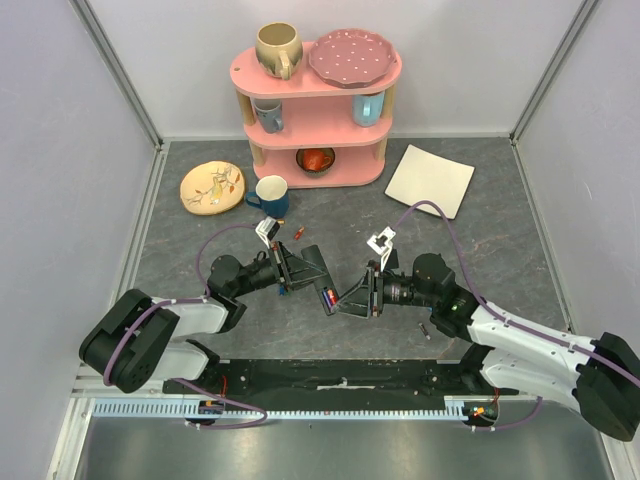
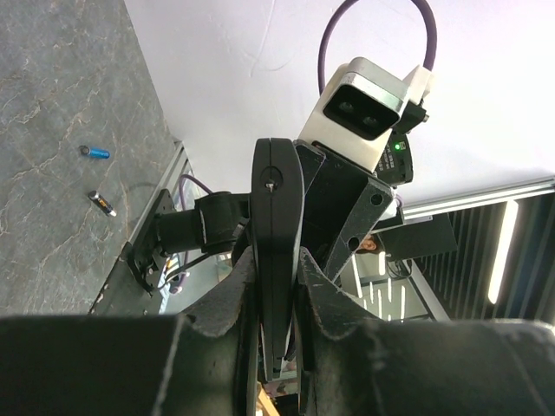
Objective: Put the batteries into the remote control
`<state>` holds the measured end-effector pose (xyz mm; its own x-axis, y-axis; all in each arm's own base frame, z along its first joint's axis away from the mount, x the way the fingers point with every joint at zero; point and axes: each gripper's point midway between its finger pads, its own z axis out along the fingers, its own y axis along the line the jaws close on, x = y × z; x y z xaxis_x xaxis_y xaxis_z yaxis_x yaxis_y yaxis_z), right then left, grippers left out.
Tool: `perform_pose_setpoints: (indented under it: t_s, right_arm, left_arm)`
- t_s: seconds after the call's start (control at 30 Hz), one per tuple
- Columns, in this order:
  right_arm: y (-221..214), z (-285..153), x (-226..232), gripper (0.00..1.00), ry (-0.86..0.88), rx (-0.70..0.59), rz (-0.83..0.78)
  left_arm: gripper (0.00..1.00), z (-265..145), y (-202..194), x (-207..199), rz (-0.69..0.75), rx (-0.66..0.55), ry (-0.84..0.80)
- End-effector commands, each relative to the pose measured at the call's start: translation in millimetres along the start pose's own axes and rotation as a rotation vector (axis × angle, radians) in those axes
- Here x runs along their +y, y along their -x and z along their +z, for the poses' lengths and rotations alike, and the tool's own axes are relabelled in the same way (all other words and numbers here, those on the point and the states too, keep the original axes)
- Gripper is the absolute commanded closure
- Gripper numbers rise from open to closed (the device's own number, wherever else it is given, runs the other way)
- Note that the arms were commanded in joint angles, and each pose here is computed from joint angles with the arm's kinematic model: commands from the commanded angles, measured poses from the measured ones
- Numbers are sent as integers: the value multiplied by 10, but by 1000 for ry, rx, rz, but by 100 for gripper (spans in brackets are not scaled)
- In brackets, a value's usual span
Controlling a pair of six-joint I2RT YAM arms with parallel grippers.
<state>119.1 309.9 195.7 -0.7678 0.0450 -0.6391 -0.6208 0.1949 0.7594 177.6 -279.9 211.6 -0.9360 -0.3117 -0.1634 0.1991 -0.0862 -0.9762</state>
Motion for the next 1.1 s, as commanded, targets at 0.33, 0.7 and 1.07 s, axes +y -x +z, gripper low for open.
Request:
perform_pose_setpoints:
  t_s: [0.33,0.7,1.07]
  right_arm:
    - [156,31,-112,67,-28,-77,28]
    - [246,4,42,37,-7,-68,4]
    - [229,26,116,48,39,-49,20]
  left_arm:
    - [98,-135,-286,-730,289,85,-314]
    - [98,-114,-264,-642,279,77,-292]
    - [98,-102,-247,-614,274,71,-284]
